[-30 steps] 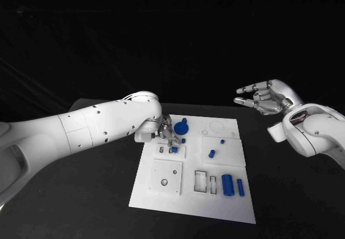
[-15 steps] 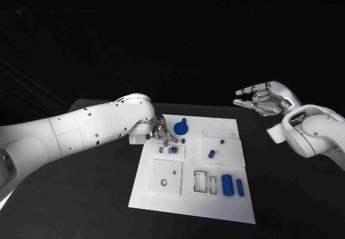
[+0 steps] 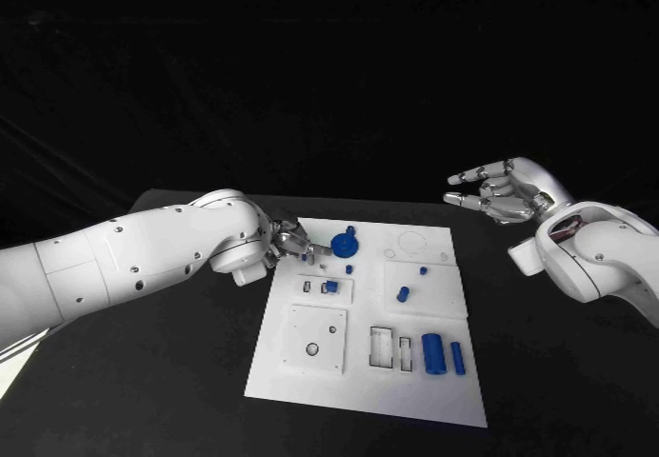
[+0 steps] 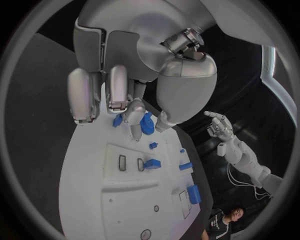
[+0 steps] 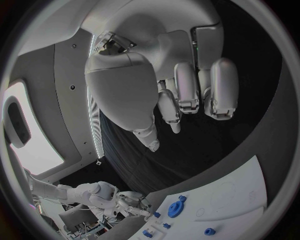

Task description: Assemble the parts on the task board

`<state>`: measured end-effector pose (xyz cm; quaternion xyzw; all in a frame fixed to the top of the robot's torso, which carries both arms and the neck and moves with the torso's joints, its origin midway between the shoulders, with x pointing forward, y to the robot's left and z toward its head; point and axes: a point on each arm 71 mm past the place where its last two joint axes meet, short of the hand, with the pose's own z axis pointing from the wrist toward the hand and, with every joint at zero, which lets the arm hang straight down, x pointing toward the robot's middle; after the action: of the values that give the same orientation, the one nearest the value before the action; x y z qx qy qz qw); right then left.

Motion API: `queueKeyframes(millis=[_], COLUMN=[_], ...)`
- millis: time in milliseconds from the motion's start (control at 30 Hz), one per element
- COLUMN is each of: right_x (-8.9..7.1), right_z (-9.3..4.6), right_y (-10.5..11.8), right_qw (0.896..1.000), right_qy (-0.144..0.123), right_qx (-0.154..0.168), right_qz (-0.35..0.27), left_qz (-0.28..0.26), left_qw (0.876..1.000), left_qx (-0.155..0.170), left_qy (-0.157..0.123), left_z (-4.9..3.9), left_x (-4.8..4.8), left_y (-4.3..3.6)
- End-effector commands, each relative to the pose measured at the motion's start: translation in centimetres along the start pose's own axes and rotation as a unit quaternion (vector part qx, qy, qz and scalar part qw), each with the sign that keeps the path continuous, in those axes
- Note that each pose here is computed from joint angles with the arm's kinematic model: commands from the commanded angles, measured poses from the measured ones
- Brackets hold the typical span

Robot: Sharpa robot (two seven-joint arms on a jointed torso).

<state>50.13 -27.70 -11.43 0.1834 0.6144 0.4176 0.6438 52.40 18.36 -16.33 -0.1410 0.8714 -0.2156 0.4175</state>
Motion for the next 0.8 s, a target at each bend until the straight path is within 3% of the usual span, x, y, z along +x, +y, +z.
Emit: queueKeyframes(millis=[33, 200, 400, 567, 800], right_x=[0.2, 0.2, 0.2, 0.2, 0.4], right_z=[0.0, -0.1, -0.1, -0.2, -0.2], right_y=[-0.1, -0.2, -0.4, -0.5, -0.5], right_qw=[1.000, 1.000, 1.000, 1.000, 1.000], right_qy=[0.008, 0.009, 0.009, 0.011, 0.014], right_qx=[-0.001, 0.001, 0.004, 0.004, 0.004], right_qz=[-0.005, -0.006, -0.008, -0.010, -0.013], left_qz=[-0.066, -0.067, -0.031, 0.007, 0.058], left_qw=[0.992, 0.984, 0.976, 0.969, 0.964], left_qx=[0.097, 0.151, 0.203, 0.225, 0.230], left_qy=[-0.050, -0.059, -0.077, -0.099, -0.123], left_z=[-0.65, -1.70, -2.86, -3.34, -3.52], left_x=[-0.56, -0.28, 0.25, 0.65, 1.40], left_y=[-0.78, 0.13, 1.30, 1.69, 1.95])
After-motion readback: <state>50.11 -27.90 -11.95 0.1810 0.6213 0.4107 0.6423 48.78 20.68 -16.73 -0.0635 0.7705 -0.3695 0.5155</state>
